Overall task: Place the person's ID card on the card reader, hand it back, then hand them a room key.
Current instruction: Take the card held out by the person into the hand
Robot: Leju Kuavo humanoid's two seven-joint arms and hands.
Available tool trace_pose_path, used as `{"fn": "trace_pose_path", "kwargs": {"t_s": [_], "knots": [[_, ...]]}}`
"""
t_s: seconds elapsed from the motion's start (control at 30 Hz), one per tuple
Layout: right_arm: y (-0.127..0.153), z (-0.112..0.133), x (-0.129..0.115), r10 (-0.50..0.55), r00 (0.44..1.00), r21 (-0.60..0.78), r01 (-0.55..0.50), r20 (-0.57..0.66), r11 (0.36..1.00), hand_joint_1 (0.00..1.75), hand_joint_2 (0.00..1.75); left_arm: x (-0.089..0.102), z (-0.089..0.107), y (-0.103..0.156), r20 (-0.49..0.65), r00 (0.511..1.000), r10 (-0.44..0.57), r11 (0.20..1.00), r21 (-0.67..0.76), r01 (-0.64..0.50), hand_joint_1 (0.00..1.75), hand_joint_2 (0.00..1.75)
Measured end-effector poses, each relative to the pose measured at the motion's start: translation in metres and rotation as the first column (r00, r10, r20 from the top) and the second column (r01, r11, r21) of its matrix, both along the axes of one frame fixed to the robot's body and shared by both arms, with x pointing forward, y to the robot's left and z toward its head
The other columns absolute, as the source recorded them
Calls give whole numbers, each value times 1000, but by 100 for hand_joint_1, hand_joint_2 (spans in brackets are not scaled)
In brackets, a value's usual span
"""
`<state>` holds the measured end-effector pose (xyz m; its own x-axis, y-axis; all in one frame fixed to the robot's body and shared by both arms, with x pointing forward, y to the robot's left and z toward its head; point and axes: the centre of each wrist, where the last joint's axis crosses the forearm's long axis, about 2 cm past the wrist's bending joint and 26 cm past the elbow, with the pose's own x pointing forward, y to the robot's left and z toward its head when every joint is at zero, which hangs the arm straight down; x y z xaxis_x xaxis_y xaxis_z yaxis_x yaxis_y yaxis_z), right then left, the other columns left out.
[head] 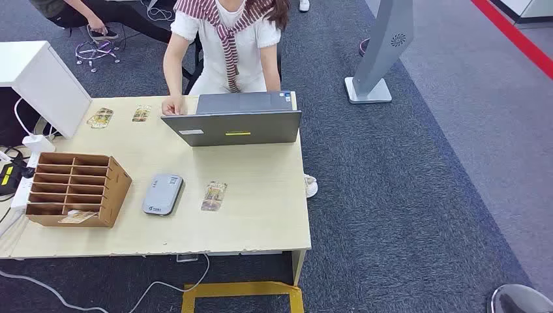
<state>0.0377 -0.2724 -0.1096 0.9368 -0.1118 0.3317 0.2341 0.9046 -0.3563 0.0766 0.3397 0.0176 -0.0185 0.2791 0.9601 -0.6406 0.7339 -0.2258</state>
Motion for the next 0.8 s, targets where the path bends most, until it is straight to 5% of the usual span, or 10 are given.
{"fn": "trace_pose_path", "kwargs": {"t_s": [0.37,0.8], "knots": [[10,1,-3,115,986,-30,-119,-119,992,0,175,14,60,-2,221,974,-47,978,210,0,0,175],[16,1,-2,273,948,-20,-280,-165,960,0,175,73,97,15,118,966,-232,805,580,122,0,175]]}}
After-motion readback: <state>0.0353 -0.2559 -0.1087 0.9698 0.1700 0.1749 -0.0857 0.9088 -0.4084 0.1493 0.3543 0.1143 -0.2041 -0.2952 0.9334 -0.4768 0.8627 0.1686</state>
